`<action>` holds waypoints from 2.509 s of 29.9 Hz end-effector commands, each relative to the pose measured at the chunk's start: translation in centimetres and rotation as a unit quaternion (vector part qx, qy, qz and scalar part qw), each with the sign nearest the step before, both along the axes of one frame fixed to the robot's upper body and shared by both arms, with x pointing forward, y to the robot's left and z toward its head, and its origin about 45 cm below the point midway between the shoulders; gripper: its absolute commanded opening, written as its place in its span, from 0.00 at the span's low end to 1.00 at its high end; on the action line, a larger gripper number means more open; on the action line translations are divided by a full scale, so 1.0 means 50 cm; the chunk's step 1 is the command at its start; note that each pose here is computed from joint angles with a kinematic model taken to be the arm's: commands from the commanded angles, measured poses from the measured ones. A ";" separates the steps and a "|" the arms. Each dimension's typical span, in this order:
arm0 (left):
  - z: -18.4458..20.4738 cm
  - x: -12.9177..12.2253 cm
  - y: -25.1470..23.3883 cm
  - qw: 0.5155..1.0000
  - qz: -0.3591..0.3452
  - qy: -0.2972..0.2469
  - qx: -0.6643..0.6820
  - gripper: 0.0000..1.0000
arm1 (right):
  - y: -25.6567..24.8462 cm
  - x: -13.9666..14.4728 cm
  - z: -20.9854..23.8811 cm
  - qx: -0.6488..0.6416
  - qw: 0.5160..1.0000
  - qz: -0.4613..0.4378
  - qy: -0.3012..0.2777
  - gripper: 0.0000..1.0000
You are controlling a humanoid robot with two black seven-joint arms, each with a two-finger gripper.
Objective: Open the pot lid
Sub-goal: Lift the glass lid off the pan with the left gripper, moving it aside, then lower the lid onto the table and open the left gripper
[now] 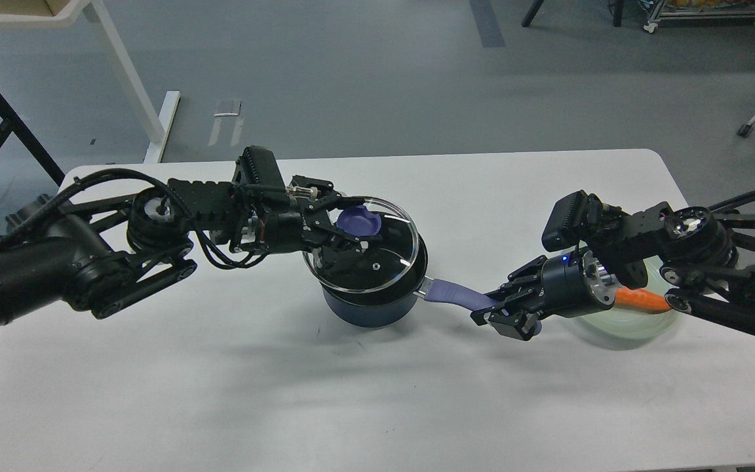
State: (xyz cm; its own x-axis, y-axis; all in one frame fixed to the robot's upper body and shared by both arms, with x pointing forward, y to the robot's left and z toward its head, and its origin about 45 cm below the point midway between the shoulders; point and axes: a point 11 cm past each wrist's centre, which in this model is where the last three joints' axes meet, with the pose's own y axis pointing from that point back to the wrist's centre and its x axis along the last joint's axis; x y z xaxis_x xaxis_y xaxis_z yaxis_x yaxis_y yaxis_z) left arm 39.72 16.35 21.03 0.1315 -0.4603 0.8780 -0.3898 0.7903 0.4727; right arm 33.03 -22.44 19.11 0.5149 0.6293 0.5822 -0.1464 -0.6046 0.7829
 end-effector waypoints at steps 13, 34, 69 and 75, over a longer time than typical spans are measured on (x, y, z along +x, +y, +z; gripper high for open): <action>0.004 -0.062 0.321 0.992 0.123 -0.025 0.004 0.49 | 0.001 0.000 -0.001 0.000 1.000 0.001 0.001 0.28; -0.147 -0.192 0.502 0.977 0.210 0.010 0.039 0.51 | 0.001 0.000 -0.001 0.000 1.000 0.001 0.001 0.28; -0.129 -0.180 0.532 0.956 0.292 0.037 -0.009 0.93 | -0.001 0.002 -0.002 -0.001 1.000 -0.001 0.000 0.30; -0.031 -0.098 0.501 0.897 0.396 0.108 -0.166 0.93 | -0.001 0.001 -0.002 -0.001 1.000 -0.001 0.001 0.33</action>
